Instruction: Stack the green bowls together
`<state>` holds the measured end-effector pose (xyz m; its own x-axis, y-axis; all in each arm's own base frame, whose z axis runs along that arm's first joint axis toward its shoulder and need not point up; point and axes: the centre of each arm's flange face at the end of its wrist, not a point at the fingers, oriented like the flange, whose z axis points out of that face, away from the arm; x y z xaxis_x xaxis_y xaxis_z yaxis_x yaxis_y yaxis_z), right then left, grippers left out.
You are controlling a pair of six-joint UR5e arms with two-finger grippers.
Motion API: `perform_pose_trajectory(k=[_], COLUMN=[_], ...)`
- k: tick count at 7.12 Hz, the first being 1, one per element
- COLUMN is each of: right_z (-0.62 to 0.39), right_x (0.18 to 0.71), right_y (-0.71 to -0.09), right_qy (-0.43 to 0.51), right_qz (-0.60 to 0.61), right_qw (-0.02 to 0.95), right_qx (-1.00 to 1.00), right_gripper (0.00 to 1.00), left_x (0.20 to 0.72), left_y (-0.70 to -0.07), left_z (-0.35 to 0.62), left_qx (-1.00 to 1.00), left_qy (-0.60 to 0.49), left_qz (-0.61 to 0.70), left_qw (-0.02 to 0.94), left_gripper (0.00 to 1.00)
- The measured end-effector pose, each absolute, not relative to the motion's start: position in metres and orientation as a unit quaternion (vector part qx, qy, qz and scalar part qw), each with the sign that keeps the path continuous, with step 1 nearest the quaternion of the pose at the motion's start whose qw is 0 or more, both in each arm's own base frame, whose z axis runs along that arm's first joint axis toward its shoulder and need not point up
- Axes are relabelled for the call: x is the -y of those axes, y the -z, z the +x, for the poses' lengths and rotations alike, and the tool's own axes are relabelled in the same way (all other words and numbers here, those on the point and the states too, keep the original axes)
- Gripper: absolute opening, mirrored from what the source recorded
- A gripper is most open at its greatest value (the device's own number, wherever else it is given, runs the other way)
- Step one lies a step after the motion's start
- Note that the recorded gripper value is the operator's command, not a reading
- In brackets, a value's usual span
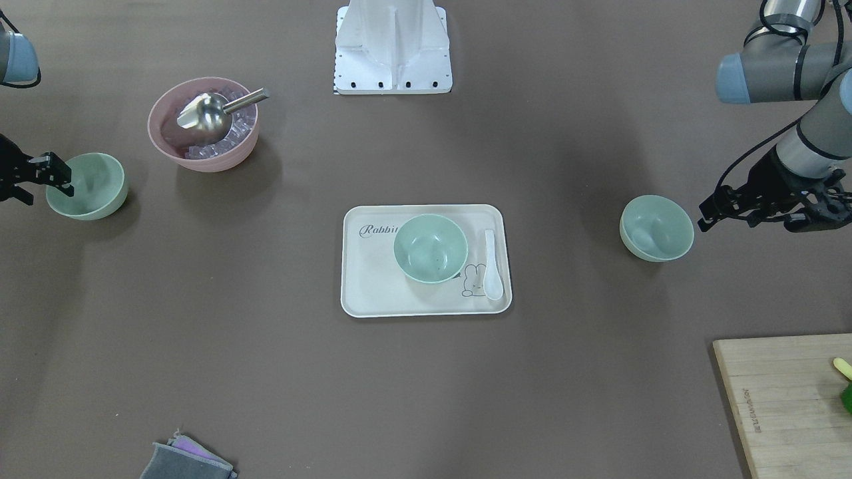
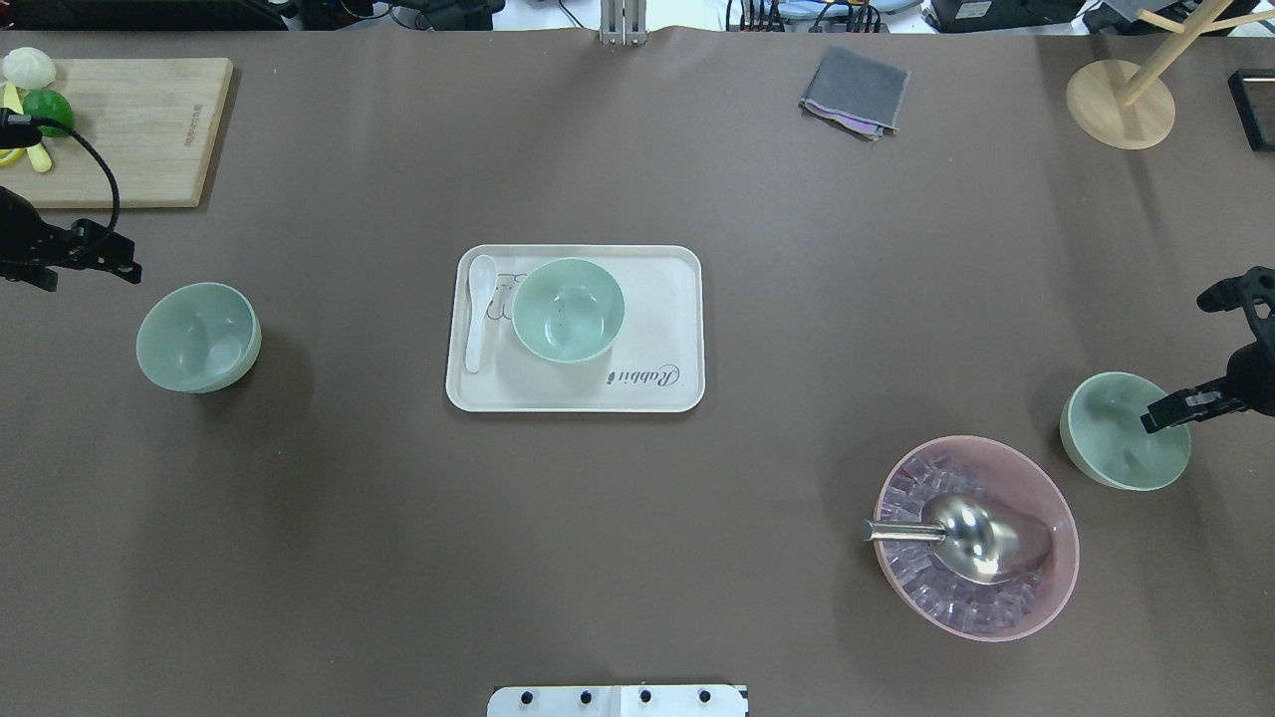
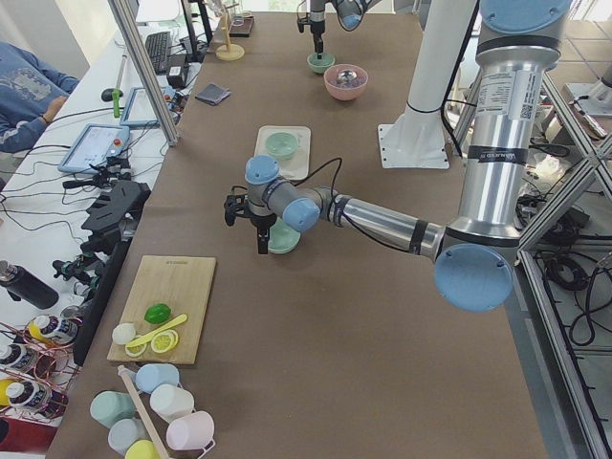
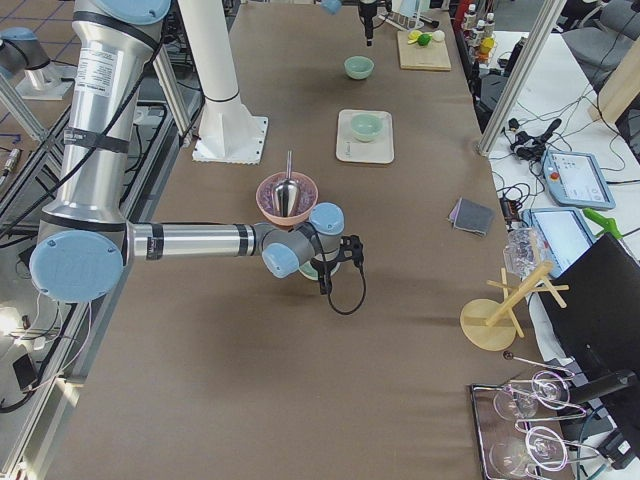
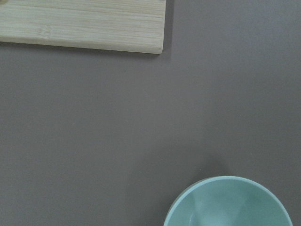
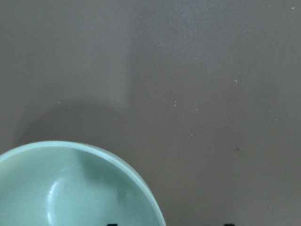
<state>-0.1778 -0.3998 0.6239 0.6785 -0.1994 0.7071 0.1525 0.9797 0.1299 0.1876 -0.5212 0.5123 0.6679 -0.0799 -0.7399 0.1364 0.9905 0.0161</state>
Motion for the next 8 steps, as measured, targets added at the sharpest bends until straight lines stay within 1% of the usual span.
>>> perform_pose_trajectory(k=[4, 5, 7, 8], right_z=[-0.181, -0.18, -0.17, -0.165], right_x=[0.398, 0.4, 0.42, 0.435], right_y=[-0.616, -0.608, -0.585, -0.573], right_qy=[0.095, 0.095, 0.082, 0.07], right_qz=[0.016, 0.016, 0.027, 0.028], right_qw=[0.907, 0.902, 0.894, 0.893], right_qx=[0.41, 0.42, 0.439, 0.444], right_gripper=[0.0, 0.0, 0.0, 0.0], left_x=[0.528, 0.53, 0.526, 0.519], left_y=[-0.525, -0.527, -0.533, -0.535], left_z=[0.191, 0.193, 0.215, 0.231], left_qx=[-0.397, -0.397, -0.395, -0.394], left_qy=[0.063, 0.063, 0.044, 0.031], left_qz=[0.025, 0.024, 0.013, 0.007], left_qw=[0.915, 0.916, 0.918, 0.919], left_gripper=[0.97, 0.94, 0.91, 0.83])
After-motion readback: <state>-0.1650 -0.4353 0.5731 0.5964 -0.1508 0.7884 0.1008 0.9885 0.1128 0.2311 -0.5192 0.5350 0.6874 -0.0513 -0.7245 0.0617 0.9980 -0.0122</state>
